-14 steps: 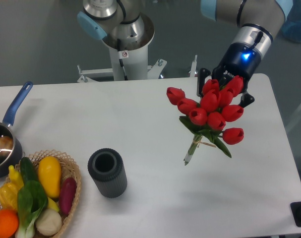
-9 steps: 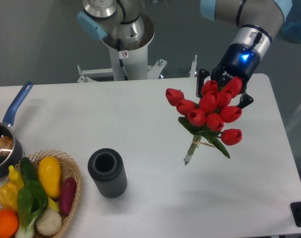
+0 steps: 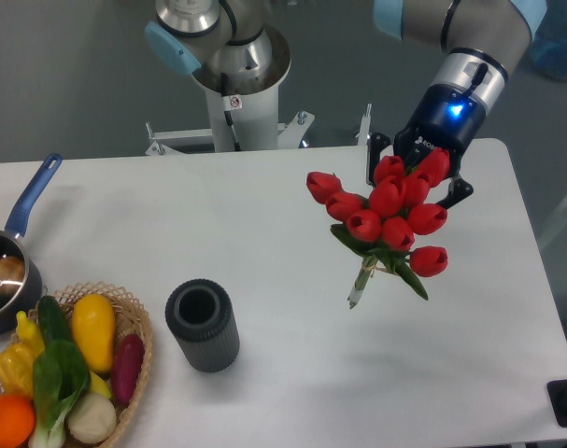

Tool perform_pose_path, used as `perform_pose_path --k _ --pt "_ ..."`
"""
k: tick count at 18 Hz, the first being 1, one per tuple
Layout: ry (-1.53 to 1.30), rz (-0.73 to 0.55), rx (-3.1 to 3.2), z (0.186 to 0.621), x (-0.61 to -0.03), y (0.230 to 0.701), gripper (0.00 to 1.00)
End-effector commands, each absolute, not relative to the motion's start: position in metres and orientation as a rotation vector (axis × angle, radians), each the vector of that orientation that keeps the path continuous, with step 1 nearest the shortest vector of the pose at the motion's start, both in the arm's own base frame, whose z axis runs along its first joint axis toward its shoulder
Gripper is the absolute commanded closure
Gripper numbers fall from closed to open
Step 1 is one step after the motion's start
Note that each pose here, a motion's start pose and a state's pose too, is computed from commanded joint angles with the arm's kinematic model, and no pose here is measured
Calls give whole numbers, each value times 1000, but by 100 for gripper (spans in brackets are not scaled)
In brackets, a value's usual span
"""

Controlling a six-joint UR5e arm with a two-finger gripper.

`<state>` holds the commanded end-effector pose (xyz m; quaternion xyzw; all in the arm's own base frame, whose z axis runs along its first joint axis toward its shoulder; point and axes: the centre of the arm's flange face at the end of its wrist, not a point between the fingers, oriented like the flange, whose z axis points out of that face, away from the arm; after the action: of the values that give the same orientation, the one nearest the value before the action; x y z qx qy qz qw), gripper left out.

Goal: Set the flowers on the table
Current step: 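Carry the red tulip bunch with the gripper toward the table center, then lower the held tulips toward the table surface beside the black vase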

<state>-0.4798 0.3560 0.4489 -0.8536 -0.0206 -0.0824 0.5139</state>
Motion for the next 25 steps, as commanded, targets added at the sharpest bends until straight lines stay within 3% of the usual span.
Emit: perform_pose_path --k 25 --pt "-24 17 -2451 458 -445 359 64"
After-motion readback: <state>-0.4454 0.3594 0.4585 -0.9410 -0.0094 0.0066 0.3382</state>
